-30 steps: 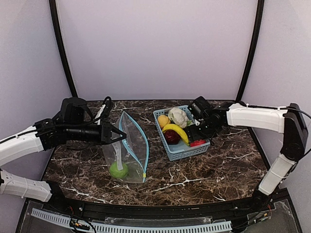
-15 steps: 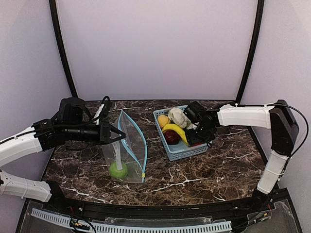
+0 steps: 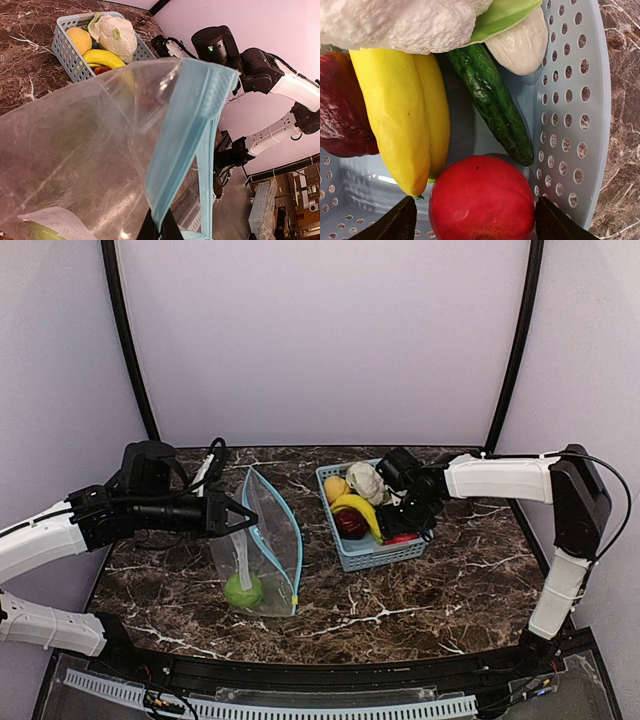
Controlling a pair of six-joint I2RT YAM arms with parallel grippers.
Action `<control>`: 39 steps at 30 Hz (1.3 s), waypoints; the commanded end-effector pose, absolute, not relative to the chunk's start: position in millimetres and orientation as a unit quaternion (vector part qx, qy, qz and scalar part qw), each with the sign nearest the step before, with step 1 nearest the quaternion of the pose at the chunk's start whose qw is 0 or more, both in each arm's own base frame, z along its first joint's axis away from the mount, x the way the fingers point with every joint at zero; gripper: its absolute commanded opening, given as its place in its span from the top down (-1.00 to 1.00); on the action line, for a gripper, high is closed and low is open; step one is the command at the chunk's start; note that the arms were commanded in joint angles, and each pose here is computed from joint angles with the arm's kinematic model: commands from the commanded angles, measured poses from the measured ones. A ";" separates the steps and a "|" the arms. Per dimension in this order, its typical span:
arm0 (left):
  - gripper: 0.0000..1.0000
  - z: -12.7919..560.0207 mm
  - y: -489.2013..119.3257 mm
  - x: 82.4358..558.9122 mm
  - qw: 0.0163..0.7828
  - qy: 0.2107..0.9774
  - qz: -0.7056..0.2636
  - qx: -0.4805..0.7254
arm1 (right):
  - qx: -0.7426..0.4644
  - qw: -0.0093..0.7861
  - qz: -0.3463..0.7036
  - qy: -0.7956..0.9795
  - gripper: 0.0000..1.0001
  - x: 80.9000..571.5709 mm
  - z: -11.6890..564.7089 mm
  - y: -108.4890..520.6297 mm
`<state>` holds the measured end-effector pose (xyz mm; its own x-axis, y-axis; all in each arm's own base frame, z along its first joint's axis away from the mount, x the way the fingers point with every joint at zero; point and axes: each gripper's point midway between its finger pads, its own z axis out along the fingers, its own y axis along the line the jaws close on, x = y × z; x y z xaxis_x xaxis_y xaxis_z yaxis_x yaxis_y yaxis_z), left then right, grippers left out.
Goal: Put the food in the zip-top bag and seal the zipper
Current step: Pick up the fake fruit from the bin.
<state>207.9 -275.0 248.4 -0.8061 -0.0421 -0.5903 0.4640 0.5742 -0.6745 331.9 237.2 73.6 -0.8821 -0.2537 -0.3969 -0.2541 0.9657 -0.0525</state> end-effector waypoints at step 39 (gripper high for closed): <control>0.99 243.0 -263.5 202.3 0.282 0.848 -0.436 0.111 | -0.086 0.314 0.073 0.943 -0.01 331.0 169.0 228.9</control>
